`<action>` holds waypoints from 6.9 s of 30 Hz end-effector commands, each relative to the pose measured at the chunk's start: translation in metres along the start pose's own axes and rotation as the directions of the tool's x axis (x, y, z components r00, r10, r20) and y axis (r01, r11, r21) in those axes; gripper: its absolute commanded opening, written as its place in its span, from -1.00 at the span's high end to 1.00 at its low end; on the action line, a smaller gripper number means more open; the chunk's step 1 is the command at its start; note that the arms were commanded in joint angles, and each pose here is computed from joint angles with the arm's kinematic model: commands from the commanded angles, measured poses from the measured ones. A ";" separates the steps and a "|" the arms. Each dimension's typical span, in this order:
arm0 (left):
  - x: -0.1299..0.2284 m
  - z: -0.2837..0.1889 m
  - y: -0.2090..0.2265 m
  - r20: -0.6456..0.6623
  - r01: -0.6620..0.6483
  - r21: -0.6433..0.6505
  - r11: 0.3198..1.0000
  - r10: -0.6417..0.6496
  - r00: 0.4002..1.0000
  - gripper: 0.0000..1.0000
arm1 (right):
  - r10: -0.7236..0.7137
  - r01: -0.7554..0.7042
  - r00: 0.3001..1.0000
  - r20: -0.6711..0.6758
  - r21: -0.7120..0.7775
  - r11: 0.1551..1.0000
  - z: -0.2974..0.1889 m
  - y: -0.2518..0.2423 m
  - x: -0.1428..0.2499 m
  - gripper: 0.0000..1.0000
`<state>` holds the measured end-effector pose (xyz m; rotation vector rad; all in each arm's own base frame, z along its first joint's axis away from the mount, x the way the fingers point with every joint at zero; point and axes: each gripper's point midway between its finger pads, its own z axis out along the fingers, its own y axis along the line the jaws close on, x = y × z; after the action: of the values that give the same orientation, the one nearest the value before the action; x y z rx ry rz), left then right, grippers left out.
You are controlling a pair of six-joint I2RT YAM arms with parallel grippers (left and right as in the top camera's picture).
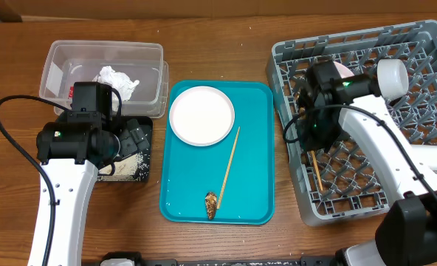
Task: Sort waste into correct bins and load items into the dishwasher
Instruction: 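Carry the chopstick to the rack and drop it in, then return the right gripper to the teal tray and grasp the second chopstick, then carry the second chopstick into the rack and release it, then reach the left gripper to the food scrap on the teal tray and grasp it, then carry the food scrap left and drop it onto the black tray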
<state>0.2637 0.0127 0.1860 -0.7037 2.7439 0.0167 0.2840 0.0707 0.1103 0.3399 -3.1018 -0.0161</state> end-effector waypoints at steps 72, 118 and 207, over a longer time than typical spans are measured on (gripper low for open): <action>-0.002 -0.002 -0.002 0.002 0.007 0.014 1.000 -0.007 1.000 -1.00 | 0.314 -0.327 0.930 -0.192 -0.037 0.944 0.125 0.176 -0.004 0.76; 0.068 0.017 -0.079 -0.186 -0.139 0.212 0.967 0.180 0.966 -1.00 | 0.147 -0.147 0.989 0.009 0.001 0.989 -0.021 -0.022 0.002 0.92; -0.002 0.059 -0.005 -0.090 -0.064 -0.126 0.990 0.052 0.995 0.92 | 0.152 -0.151 0.988 0.002 -0.032 0.988 -0.001 -0.016 0.003 -0.95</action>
<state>0.2738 -0.0371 0.1154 -0.5108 2.9903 0.0712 0.2837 0.0541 0.1108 0.1090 -3.1142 -0.0609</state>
